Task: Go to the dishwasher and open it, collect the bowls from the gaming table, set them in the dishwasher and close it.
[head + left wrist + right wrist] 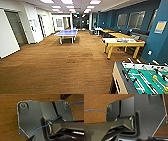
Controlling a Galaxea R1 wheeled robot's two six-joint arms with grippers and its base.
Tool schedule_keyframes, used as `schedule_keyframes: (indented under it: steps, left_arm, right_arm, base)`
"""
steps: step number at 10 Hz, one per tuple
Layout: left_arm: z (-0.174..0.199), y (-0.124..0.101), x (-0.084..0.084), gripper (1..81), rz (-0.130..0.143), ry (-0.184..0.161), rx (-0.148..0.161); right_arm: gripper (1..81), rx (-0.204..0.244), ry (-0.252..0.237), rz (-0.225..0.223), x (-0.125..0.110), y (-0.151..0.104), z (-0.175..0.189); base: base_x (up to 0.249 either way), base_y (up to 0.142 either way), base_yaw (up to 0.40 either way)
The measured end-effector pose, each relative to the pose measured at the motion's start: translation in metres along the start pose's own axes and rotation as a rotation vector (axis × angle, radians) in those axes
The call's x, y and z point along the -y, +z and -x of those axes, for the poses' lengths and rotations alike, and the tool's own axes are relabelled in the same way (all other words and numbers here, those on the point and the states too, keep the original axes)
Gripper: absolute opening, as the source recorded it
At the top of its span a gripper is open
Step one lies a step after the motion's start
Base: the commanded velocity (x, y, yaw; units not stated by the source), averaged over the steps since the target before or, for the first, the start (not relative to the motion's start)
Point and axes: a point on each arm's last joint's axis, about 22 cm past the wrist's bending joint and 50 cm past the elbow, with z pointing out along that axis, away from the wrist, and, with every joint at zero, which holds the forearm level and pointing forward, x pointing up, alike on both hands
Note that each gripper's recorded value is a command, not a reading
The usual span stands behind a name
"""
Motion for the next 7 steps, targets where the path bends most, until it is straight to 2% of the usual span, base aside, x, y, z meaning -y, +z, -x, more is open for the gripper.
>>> schedule_keyframes:
  steps: [1,2,3,4,5,6,7]
  left_arm:
    - [0.008,0.0,-0.002,81.1,0.002,-0.004,0.011]
    - [-0.007,0.001,-0.001,81.1,0.003,0.001,-0.001]
    - [-0.028,0.003,0.0,81.1,0.002,0.009,-0.038]
    - [-0.014,0.002,-0.004,81.1,0.006,0.004,-0.023]
    - [0.012,0.0,-0.006,81.1,0.007,-0.006,0.016]
    - [0.017,-0.001,-0.003,81.1,0.004,-0.007,0.027]
    - [0.005,0.0,-0.001,81.1,0.001,-0.002,0.01]
  right_arm:
    - [81.1,0.013,0.003,0.002,-0.002,-0.001,0.008]
    - [81.1,0.002,-0.002,0.0,0.001,0.0,-0.006]
    - [81.1,-0.037,-0.012,-0.001,0.002,0.001,-0.028]
    - [81.1,-0.02,-0.006,0.003,-0.001,0.0,-0.011]
    - [81.1,0.016,0.001,0.005,-0.003,-0.001,0.012]
    - [81.1,0.024,0.0,0.0,0.0,0.0,0.014]
    - [81.1,0.002,-0.006,-0.005,0.005,0.002,0.0]
  base:
    - [0.189,0.0,0.0]
    - [0.189,0.0,0.0]
    - [0.189,0.0,0.0]
    - [0.189,0.0,0.0]
    - [0.189,0.0,0.0]
    - [0.189,0.0,0.0]
    - [0.189,0.0,0.0]
